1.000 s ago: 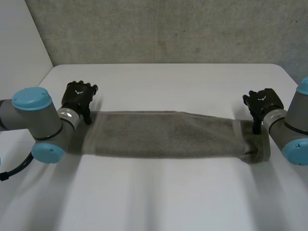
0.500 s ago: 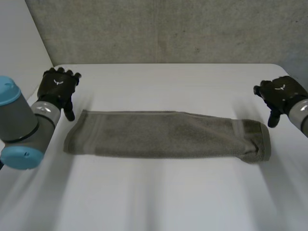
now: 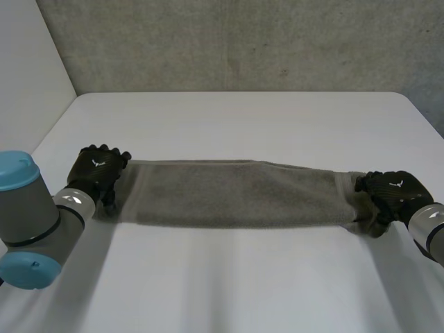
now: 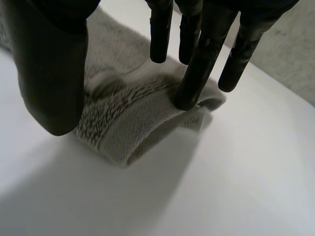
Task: Fold the towel.
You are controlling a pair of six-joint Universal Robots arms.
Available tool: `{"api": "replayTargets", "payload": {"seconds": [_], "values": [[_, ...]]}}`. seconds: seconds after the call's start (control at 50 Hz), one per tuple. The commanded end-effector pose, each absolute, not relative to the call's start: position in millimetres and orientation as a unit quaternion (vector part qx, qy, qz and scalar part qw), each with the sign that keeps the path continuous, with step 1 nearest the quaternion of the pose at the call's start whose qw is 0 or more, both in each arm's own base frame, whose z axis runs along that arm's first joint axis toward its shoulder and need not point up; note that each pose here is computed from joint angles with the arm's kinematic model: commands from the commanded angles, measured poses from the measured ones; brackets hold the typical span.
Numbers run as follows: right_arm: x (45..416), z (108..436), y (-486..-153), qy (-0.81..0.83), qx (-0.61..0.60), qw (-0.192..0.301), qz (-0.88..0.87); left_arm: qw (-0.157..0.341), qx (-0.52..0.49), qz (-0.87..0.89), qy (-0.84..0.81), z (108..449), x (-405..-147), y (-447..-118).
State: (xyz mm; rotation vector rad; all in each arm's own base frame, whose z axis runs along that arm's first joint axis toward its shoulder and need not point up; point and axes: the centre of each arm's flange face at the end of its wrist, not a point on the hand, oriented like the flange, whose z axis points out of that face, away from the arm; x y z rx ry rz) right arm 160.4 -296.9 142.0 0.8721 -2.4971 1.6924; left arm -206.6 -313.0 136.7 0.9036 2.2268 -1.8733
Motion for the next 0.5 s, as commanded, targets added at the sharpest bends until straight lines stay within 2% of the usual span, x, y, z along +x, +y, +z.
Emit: {"api": "replayTargets", "payload": {"seconds": [0.02, 0.12, 0.18, 0.5], "values": [[150.4, 129.7, -313.3, -0.780, 0.297, 0.043, 0.550, 0.050, 0.296, -0.619, 0.726, 126.5, -206.8, -319.6], [134.4, 130.7, -323.6, -0.768, 0.309, 0.090, 0.554, 0.052, 0.298, -0.618, 0.726, 118.8, -207.1, -321.7], [132.8, 131.1, -323.1, -0.767, 0.313, 0.096, 0.553, 0.054, 0.303, -0.616, 0.725, 117.5, -207.6, -320.6], [136.6, 126.1, -313.1, -0.788, 0.300, 0.061, 0.533, 0.049, 0.306, -0.617, 0.723, 120.8, -211.1, -314.1]]}}
